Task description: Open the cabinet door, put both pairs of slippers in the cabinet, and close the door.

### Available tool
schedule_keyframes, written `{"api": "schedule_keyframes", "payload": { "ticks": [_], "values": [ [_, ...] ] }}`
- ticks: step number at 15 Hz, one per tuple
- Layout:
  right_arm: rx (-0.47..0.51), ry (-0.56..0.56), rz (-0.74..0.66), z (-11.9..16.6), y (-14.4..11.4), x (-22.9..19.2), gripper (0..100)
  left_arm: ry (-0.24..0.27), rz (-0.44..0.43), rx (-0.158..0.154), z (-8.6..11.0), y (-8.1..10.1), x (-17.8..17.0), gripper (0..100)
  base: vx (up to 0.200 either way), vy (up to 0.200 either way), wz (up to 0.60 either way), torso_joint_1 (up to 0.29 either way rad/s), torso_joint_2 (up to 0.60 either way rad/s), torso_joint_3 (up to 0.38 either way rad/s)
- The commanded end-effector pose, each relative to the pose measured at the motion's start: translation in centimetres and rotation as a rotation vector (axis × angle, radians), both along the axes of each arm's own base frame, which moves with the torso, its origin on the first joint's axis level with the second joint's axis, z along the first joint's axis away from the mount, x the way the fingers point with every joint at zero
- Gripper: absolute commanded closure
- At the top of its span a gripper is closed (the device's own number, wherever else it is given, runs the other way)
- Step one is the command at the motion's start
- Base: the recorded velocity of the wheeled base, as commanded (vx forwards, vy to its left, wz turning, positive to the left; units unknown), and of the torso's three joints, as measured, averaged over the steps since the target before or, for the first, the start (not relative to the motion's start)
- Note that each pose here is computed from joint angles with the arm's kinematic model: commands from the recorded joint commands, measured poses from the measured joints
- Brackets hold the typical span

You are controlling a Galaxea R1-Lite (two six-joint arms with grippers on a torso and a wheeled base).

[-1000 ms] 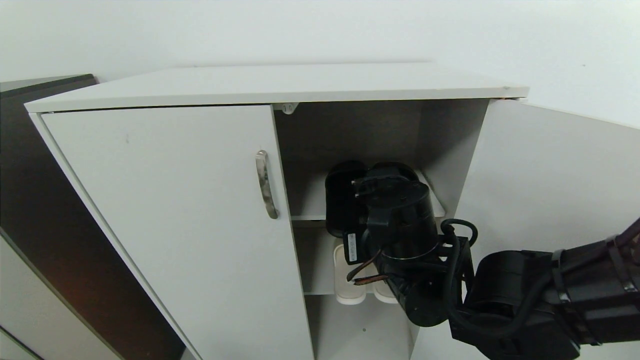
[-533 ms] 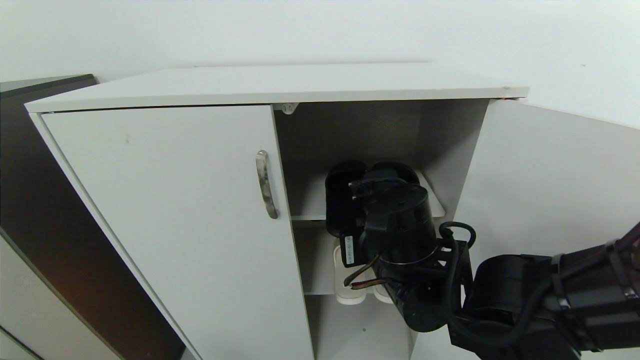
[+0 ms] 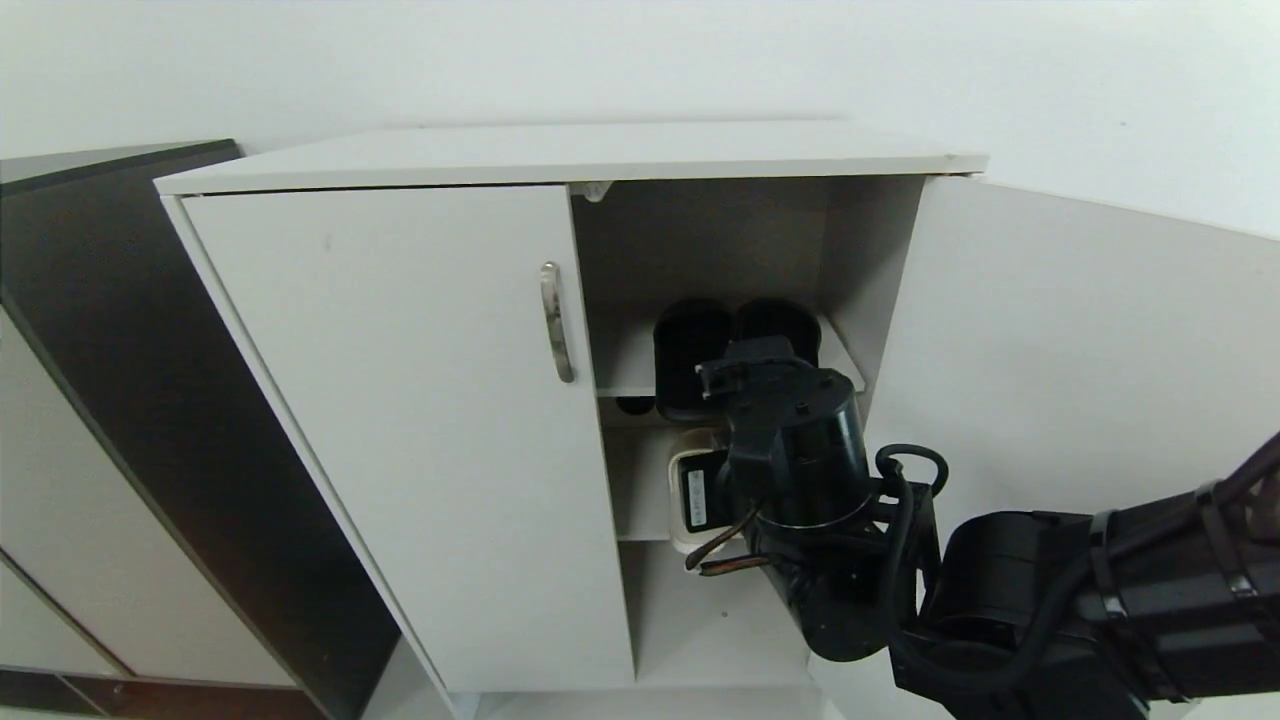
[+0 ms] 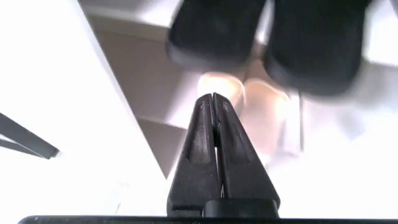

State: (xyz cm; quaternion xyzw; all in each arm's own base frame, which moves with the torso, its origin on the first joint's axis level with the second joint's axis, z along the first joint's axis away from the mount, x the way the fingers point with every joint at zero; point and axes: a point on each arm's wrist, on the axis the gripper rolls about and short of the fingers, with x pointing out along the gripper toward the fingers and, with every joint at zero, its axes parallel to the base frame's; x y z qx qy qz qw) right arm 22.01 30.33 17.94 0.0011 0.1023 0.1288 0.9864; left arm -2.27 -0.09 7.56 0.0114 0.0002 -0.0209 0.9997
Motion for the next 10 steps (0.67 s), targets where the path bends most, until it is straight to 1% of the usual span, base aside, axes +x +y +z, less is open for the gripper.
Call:
{"api": "schedule_keyframes", "payload": {
  "ticks": [1,4,8,10],
  "values": [
    [-0.009,0.006,0.002,-0.4,0.1,0.0,100,-0.001,0.000,0.000,0.0,0.0,0.0,100,-0.200,0.000,0.00,0.002,0.00,-0.007],
    [-0.009,0.010,0.004,-0.6,0.1,0.1,100,-0.001,0.000,0.000,0.0,0.0,0.0,100,-0.200,0.000,0.00,-0.001,0.00,-0.001],
    [-0.038,0.023,0.008,-1.4,0.1,0.2,100,-0.001,0.000,-0.001,0.0,0.0,0.0,100,-0.200,0.000,0.00,0.002,0.00,0.002],
    [-0.033,0.018,0.002,-1.6,0.1,0.5,100,-0.001,0.000,-0.001,0.0,0.0,0.0,100,-0.200,0.000,0.00,0.007,0.00,0.007]
  ]
}}
